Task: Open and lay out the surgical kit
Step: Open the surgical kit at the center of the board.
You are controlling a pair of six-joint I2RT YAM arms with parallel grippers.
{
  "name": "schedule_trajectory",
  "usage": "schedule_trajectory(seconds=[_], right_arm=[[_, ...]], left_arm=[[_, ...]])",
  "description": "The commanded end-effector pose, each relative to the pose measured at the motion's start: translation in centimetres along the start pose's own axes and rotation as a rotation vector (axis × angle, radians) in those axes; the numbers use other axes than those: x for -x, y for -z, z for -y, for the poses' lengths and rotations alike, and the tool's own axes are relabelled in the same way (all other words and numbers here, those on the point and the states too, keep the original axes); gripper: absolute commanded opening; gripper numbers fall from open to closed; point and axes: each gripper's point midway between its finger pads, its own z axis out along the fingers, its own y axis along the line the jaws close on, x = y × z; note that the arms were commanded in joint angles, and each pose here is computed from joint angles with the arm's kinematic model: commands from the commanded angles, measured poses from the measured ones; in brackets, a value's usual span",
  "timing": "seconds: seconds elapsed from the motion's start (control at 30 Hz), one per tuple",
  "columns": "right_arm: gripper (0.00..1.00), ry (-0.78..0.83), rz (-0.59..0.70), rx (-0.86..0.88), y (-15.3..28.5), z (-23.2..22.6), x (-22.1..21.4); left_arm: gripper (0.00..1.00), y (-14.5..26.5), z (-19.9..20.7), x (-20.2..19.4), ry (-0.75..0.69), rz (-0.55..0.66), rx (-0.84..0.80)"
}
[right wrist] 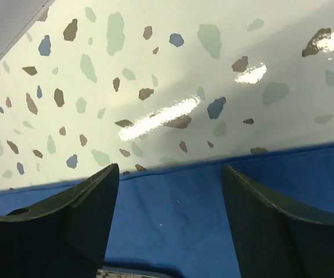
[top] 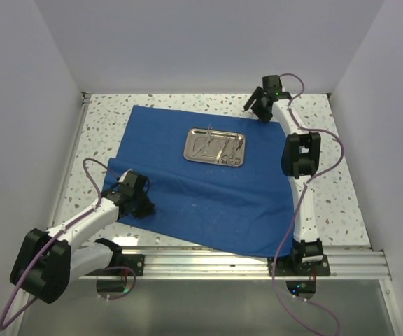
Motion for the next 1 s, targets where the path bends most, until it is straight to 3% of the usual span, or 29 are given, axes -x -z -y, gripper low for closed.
schedule_trajectory(seconds=[0.0,0.17,0.23,0.37,0.53,0.63,0.73,0.97], right_arm=[[0.73,-0.011,-0.060,-0.092,-3.7,2.8,-3.2],[0.70,-0.031,-0.113,-0.117,-7.0,4.0,-6.2],[0.71,-0.042,-0.120,-0.098,-7.7,3.6,-6.4],[0.75,-0.032,-0.135,-0.070,-7.9,3.3,-6.6],[0.81,0.037,-0.033,0.025,-5.1,0.4,-2.3],[0.91,0.032,0.052,0.139,-1.8,-2.4,2.2],[0.98,0.077,0.128,0.165,2.4,-3.8,5.4],[0.98,0.108,0.074,0.116,9.2,-2.3,3.8]], left_arm=[[0.21,-1.1,-2.7,-3.0,0.016,-0.101,0.087],[0.16,-1.1,-3.9,-5.0,0.016,-0.172,0.138],[0.09,-0.8,-3.7,-5.6,0.021,-0.207,0.127],[0.06,0.5,-2.5,-5.0,0.017,-0.212,0.110],[0.08,2.5,0.4,-2.1,-0.006,-0.141,0.066],[0.08,2.7,1.5,-1.3,-0.007,-0.126,0.044],[0.01,2.4,0.5,-2.8,0.006,-0.193,0.081],[0.00,3.8,-0.4,-8.4,0.054,-0.407,0.009]])
